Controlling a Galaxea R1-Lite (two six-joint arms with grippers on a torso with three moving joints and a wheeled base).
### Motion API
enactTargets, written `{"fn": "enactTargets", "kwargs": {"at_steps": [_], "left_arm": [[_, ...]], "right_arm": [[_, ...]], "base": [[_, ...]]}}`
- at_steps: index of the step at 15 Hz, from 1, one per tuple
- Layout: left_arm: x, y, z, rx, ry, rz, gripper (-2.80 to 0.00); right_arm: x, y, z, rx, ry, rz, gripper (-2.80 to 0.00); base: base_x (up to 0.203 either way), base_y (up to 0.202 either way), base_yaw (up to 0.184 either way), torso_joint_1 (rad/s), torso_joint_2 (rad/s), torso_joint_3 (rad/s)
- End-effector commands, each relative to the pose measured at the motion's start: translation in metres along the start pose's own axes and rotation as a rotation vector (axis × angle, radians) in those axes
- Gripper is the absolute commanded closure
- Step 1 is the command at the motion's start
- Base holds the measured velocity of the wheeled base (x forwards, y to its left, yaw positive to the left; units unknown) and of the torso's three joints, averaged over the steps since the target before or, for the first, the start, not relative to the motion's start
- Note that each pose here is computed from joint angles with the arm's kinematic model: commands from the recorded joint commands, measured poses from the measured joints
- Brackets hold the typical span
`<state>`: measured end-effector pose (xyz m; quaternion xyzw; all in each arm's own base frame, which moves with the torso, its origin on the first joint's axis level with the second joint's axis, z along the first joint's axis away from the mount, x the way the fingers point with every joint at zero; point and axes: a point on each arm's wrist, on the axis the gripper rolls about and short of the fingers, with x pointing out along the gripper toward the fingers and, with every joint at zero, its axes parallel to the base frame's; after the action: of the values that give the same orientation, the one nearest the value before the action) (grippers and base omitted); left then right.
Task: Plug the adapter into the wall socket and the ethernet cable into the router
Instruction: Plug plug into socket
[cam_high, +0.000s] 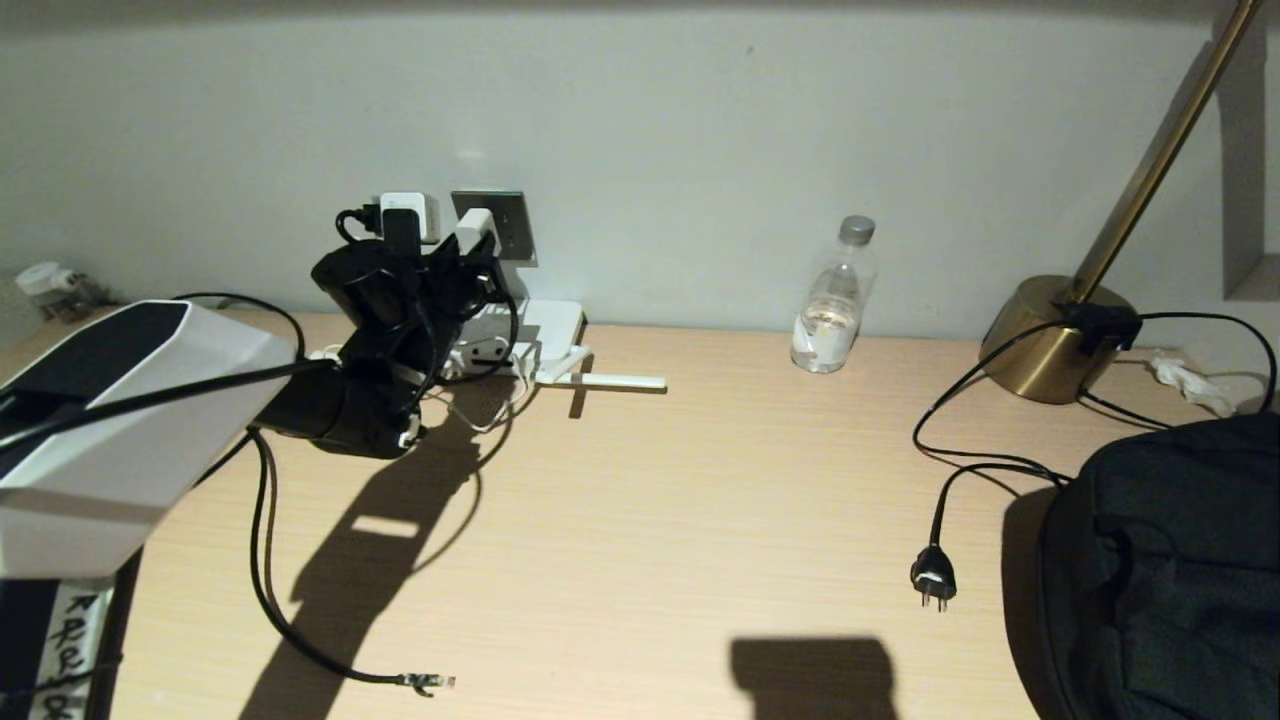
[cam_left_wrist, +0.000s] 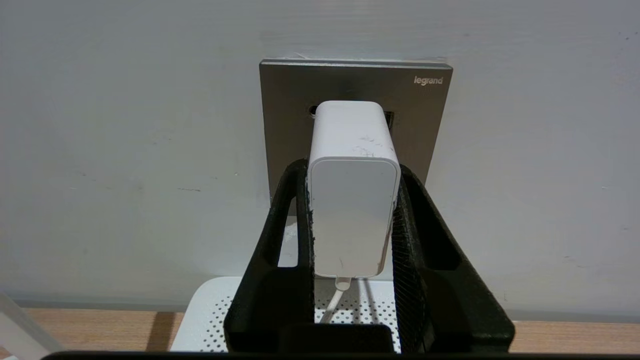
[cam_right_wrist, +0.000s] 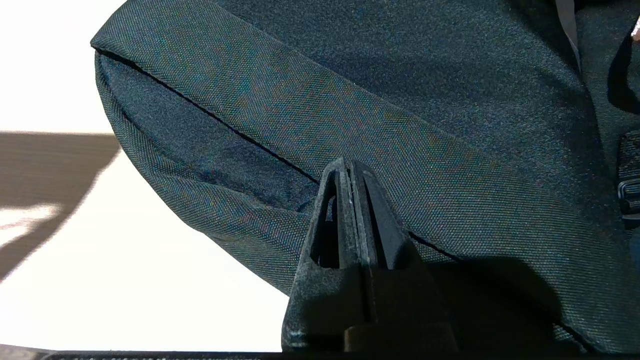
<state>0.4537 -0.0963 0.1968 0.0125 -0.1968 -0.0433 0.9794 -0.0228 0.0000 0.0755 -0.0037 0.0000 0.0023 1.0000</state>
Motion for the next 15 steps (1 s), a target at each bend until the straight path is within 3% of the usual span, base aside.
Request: {"fn": "enactTargets", "kwargs": {"at_steps": [1,15], "left_arm": [[0.001,0.001,-0.001,0.001,-0.007,0.004,0.00],[0.013,0.001,0.001,0.001,-0.013,0.006,0.00]], "right_arm": [[0.000,0.000,0.000,0.000,0.002,0.000,0.00],[0.000,0.000,0.000,0.000,0.002,0.000,0.00]], "base": [[0.000,0.000,0.000,0.000,0.00,0.000],[0.000,0.000,0.000,0.000,0.00,0.000]]}}
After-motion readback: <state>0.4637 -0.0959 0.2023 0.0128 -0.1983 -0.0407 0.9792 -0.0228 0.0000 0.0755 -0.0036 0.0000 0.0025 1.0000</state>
